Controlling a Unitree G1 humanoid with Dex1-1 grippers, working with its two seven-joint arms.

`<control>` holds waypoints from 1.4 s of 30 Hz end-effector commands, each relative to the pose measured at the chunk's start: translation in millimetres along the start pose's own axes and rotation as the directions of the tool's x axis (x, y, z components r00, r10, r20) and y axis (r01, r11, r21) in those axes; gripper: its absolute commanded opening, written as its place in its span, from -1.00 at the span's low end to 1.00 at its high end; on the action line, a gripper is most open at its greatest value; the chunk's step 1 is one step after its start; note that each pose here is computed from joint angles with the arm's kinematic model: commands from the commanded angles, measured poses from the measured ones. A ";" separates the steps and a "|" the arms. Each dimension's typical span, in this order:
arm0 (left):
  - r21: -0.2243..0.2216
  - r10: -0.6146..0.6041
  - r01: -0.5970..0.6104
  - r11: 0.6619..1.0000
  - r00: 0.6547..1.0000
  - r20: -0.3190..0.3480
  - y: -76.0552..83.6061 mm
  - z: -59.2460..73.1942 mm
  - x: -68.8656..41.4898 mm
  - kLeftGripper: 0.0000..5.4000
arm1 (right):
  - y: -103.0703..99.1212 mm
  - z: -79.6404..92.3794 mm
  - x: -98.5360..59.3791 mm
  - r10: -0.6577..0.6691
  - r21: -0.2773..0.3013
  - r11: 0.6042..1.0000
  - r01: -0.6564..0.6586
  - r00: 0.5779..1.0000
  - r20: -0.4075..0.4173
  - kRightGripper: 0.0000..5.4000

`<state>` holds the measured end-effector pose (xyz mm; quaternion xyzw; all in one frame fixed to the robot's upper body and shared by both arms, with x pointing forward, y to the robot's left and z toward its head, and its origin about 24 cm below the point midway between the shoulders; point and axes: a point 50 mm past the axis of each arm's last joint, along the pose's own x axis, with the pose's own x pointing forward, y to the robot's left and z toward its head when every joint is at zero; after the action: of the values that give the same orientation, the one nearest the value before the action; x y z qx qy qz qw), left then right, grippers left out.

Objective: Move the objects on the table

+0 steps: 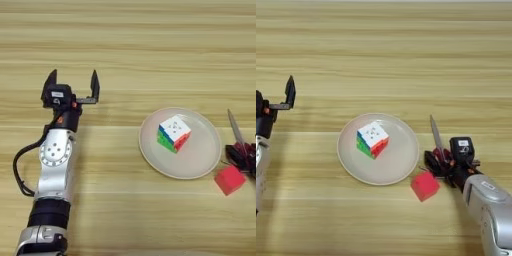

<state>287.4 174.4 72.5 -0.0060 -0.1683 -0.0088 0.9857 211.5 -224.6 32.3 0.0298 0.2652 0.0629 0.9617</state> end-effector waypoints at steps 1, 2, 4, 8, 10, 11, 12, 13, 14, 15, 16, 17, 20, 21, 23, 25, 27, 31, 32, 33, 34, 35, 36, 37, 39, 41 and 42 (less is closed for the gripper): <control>-0.002 -0.005 0.005 1.000 1.000 0.006 0.6 0.7 1.9 1.00 | 6.1 -19.1 0.1 0.049 0.103 0.994 -0.037 0.992 -0.114 0.42; -0.002 -0.004 0.004 1.000 1.000 0.006 0.6 0.6 1.9 1.00 | 6.6 -17.0 0.1 0.054 0.113 0.993 -0.042 0.993 -0.107 0.42; -0.003 -0.004 0.004 1.000 1.000 0.004 0.8 0.1 1.9 1.00 | 7.1 -13.5 0.4 0.062 0.129 0.990 -0.049 0.993 -0.097 0.42; -0.003 -0.004 0.004 1.000 1.000 0.003 1.2 -0.2 1.9 1.00 | 3.5 -4.7 1.2 0.050 0.144 0.989 -0.040 0.997 -0.065 0.42; -0.004 -0.003 0.003 1.000 1.000 0.003 1.2 -0.3 1.9 1.00 | 0.0 -1.7 1.9 0.034 0.153 0.988 -0.026 0.998 -0.053 0.42; -0.004 -0.003 0.003 1.000 1.000 0.003 1.2 -0.3 1.9 1.00 | -1.4 -0.4 2.1 0.027 0.156 0.988 -0.020 0.999 -0.047 0.42; -0.004 -0.003 0.003 1.000 1.000 0.003 1.2 -0.3 1.9 1.00 | -2.7 1.1 2.3 0.020 0.157 0.987 -0.014 0.999 -0.039 0.42; -0.004 -0.003 0.003 1.000 1.000 0.004 1.1 -0.3 1.9 1.00 | -3.4 2.4 2.4 0.016 0.159 0.987 -0.011 0.999 -0.032 0.42; -0.004 -0.004 0.004 1.000 1.000 0.004 1.1 -0.3 1.9 1.00 | -3.9 3.5 2.4 0.015 0.161 0.987 -0.010 1.000 -0.027 0.42; -0.004 -0.004 0.004 1.000 1.000 0.004 1.1 -0.3 1.9 1.00 | -4.2 4.0 2.4 0.014 0.162 0.987 -0.010 1.000 -0.024 0.42; -0.003 -0.003 0.003 1.000 1.000 0.004 1.1 -0.3 1.8 1.00 | -4.2 5.2 2.3 0.013 0.163 0.987 -0.010 1.000 -0.019 0.42; -0.003 -0.003 0.003 1.000 1.000 0.004 1.1 -0.3 1.8 1.00 | -4.1 6.7 2.2 0.012 0.163 0.987 -0.010 1.000 -0.011 0.42; -0.003 -0.003 0.004 1.000 1.000 0.003 1.3 -0.5 1.8 1.00 | -4.5 11.0 2.2 0.003 0.161 0.987 -0.005 1.000 0.015 0.42; -0.003 -0.003 0.003 1.000 1.000 0.003 1.4 -0.6 1.8 1.00 | -4.9 12.8 2.2 -0.002 0.156 0.988 -0.002 1.000 0.025 0.42; -0.003 -0.003 0.003 1.000 1.000 0.003 1.5 -0.6 1.8 1.00 | -5.3 15.4 2.2 -0.009 0.145 0.989 0.003 0.999 0.040 0.42; -0.002 -0.003 0.003 1.000 1.000 0.004 1.6 -0.6 1.8 1.00 | -5.7 17.7 1.9 -0.014 0.124 0.992 0.007 0.998 0.055 0.42; -0.002 -0.003 0.003 1.000 1.000 0.004 1.5 -0.5 1.7 1.00 | -3.5 20.4 1.3 -0.007 0.111 0.994 0.000 0.998 0.068 0.42; -0.001 -0.004 0.004 1.000 1.000 0.004 1.5 -0.6 1.7 1.00 | 0.6 26.7 -0.1 -0.002 0.073 0.997 -0.005 0.995 0.100 0.42; -0.001 -0.004 0.004 1.000 1.000 0.004 1.5 -0.6 1.6 1.00 | 1.1 28.5 -0.6 -0.003 0.066 0.998 -0.004 0.994 0.108 0.42; -0.001 -0.004 0.004 1.000 1.000 0.003 1.5 -0.9 1.6 1.00 | 1.6 30.2 -0.9 -0.004 0.059 0.998 -0.002 0.993 0.116 0.42; -0.001 -0.004 0.004 1.000 1.000 0.003 1.4 -1.2 1.5 1.00 | 1.9 32.1 -1.2 -0.005 0.052 0.999 -0.001 0.992 0.124 0.42; -0.001 -0.004 0.004 1.000 1.000 0.003 1.3 -1.3 1.6 1.00 | 1.9 33.8 -1.5 -0.006 0.044 0.999 0.000 0.991 0.131 0.42; -0.001 -0.004 0.004 1.000 1.000 0.003 1.2 -1.5 1.6 1.00 | 1.9 35.1 -1.7 -0.007 0.038 0.999 0.002 0.990 0.138 0.42; -0.001 -0.004 0.004 1.000 1.000 0.003 1.1 -1.6 1.7 1.00 | 2.1 37.3 -2.1 -0.008 0.030 1.000 0.003 0.989 0.146 0.42; -0.001 -0.004 0.004 1.000 1.000 0.004 1.1 -1.7 1.7 1.00 | 3.0 41.2 -2.9 -0.005 0.022 1.000 0.002 0.987 0.160 0.42; -0.001 -0.004 0.004 1.000 1.000 0.004 1.0 -1.8 1.7 1.00 | 4.6 44.4 -3.9 0.000 0.017 1.000 -0.003 0.985 0.171 0.42; -0.001 -0.005 0.005 1.000 1.000 0.004 1.0 -1.8 1.7 1.00 | 5.8 46.0 -4.4 0.004 0.014 1.000 -0.007 0.984 0.177 0.42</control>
<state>287.5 175.3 68.4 -0.0075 -0.1623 -0.0074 0.9867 226.7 -223.0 63.7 0.0537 0.2011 0.0542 0.9766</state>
